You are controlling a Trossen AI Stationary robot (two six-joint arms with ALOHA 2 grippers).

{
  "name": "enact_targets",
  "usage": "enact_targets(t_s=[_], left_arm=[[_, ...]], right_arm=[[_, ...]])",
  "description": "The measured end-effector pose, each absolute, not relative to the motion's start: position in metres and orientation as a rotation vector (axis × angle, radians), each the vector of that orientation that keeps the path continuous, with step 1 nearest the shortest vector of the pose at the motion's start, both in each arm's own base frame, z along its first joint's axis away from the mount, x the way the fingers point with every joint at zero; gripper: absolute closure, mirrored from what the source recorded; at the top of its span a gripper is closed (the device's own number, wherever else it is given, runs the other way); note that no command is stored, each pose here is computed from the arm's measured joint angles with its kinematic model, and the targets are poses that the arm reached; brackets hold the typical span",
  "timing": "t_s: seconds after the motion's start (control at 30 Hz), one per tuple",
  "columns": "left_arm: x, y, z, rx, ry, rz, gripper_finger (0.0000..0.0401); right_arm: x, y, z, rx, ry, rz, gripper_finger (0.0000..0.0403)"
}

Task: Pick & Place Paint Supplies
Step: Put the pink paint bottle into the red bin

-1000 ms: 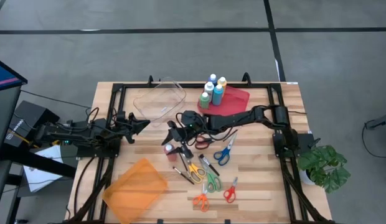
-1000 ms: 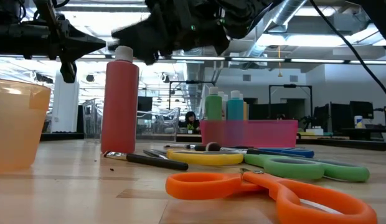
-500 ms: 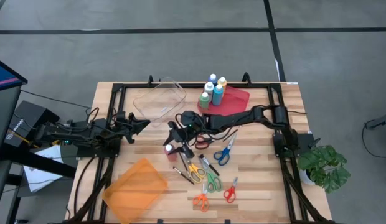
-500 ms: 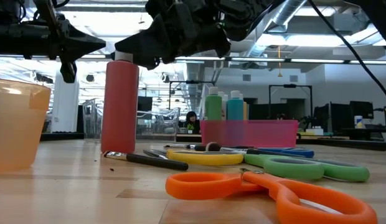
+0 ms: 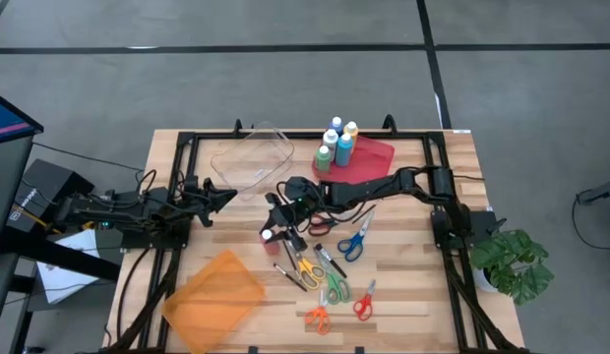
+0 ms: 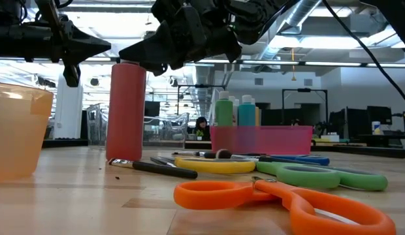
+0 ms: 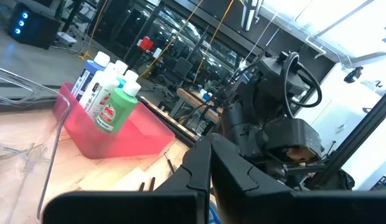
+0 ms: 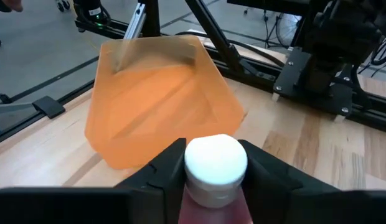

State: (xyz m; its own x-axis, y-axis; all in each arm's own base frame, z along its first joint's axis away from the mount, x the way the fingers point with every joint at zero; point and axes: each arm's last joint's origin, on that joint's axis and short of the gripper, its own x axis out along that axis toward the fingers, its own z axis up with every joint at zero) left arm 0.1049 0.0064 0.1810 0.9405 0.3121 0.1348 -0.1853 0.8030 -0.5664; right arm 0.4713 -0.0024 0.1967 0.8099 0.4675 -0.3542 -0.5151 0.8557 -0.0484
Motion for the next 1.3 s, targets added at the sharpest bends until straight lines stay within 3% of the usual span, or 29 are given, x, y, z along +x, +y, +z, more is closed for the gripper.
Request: enact_targets(t_s=[0.4,0.67,1.07,1.3], left_arm=[[0.105,0.006,0.181,-0.581,-0.227,0.269,0.0395],[0.105,0.006,0.181,-0.581,-0.227,0.269,0.0395],[0.105,0.006,0.181,-0.581,-0.227,0.269,0.0395],[0.105,0.006,0.181,-0.581,-0.227,0.269,0.0395]], right_arm=[[0.47,-0.01,0.203,-0.085,0.33,0.5,0.0289],[0.443,-0.046,0.272,-0.06,0.249,0.395,0.0289],[0.322,-0.095,0.393,-0.143,0.283,0.047,0.0289],[0.256,-0.107,0.401,-0.12,0.359,-0.118,0.0289]])
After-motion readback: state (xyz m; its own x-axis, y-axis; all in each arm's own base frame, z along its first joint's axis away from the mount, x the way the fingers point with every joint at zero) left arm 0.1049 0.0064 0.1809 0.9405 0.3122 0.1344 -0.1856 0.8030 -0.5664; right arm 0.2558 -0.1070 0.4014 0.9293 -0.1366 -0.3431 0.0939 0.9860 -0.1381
